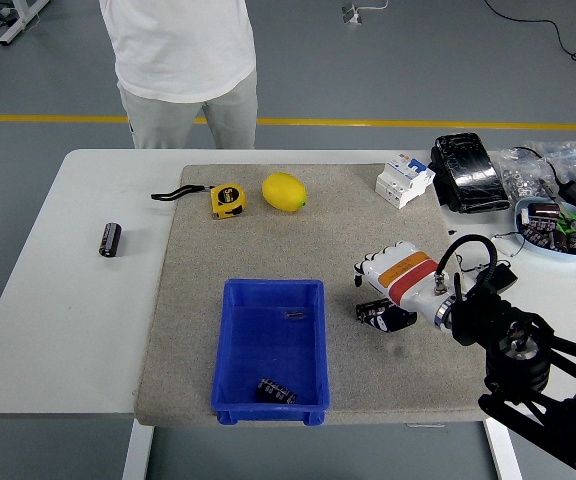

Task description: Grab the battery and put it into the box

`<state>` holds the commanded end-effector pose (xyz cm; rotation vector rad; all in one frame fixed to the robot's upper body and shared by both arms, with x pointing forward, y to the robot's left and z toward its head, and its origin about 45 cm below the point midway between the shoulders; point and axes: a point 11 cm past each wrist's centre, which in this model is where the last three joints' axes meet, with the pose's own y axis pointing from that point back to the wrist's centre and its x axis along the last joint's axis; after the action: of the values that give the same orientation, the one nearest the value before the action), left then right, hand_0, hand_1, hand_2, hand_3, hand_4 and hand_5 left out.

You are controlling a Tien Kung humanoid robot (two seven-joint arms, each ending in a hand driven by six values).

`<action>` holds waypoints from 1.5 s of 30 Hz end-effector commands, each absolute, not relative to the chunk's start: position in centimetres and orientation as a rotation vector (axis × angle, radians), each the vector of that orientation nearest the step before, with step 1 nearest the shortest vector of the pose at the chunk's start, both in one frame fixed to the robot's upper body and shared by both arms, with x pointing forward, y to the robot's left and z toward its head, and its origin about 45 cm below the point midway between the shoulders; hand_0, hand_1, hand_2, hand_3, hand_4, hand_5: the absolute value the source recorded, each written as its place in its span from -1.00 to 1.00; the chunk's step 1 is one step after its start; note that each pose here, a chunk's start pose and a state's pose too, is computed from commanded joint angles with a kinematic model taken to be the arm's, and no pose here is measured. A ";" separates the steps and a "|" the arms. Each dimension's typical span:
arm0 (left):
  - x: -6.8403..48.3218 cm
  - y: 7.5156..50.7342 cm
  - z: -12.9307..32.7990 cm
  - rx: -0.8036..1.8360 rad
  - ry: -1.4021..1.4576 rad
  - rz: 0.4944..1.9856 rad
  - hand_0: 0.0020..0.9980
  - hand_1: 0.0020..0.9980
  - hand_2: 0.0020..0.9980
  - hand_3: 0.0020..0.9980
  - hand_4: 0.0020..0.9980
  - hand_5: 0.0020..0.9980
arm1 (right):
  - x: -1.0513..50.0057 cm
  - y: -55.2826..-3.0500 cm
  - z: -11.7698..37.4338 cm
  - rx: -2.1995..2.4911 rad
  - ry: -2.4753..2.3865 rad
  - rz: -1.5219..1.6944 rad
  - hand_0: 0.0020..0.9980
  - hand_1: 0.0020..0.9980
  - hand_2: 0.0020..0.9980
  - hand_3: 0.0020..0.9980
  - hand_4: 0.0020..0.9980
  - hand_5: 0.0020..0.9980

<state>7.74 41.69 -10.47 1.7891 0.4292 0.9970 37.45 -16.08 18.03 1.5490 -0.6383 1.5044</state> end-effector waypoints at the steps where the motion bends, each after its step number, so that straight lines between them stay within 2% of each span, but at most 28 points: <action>1: 7.7 41.7 -10.5 1.790 0.429 0.995 0.40 0.38 0.46 0.25 0.29 0.31 | 37.5 -16.1 18.0 1.550 -0.641 1.507 0.00 0.05 0.12 0.05 0.59 -0.67; 6: 7.6 41.7 -10.5 1.792 0.431 0.989 0.40 0.38 0.46 0.25 0.29 0.31 | 37.5 -16.6 17.5 1.555 -0.641 1.511 0.00 0.05 0.12 0.05 0.59 -0.67; 7: 7.5 41.6 -10.5 1.792 0.431 0.989 0.40 0.38 0.46 0.25 0.29 0.31 | 37.5 -16.7 17.4 1.555 -0.638 1.512 -0.06 0.01 0.06 0.02 0.51 -0.80; 24: 7.9 41.4 -10.5 1.786 0.423 0.988 0.40 0.38 0.46 0.25 0.29 0.31 | 37.7 -17.4 16.4 1.545 -0.601 1.482 -0.08 0.02 0.07 0.04 0.53 -0.76; 31: 8.0 41.3 -10.6 1.781 0.421 0.986 0.40 0.38 0.46 0.25 0.30 0.31 | 37.9 -18.0 16.1 1.536 -0.589 1.461 -0.06 0.08 0.16 0.13 0.55 -0.79; 45: 8.1 41.1 -10.6 1.777 0.419 0.984 0.40 0.38 0.46 0.25 0.29 0.31 | 38.1 -18.1 16.1 1.535 -0.563 1.448 -0.03 0.13 0.20 0.19 0.61 -0.79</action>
<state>8.05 41.13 -10.59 1.7773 0.4185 0.9838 38.06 -18.09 16.05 1.5351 -0.5627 1.4478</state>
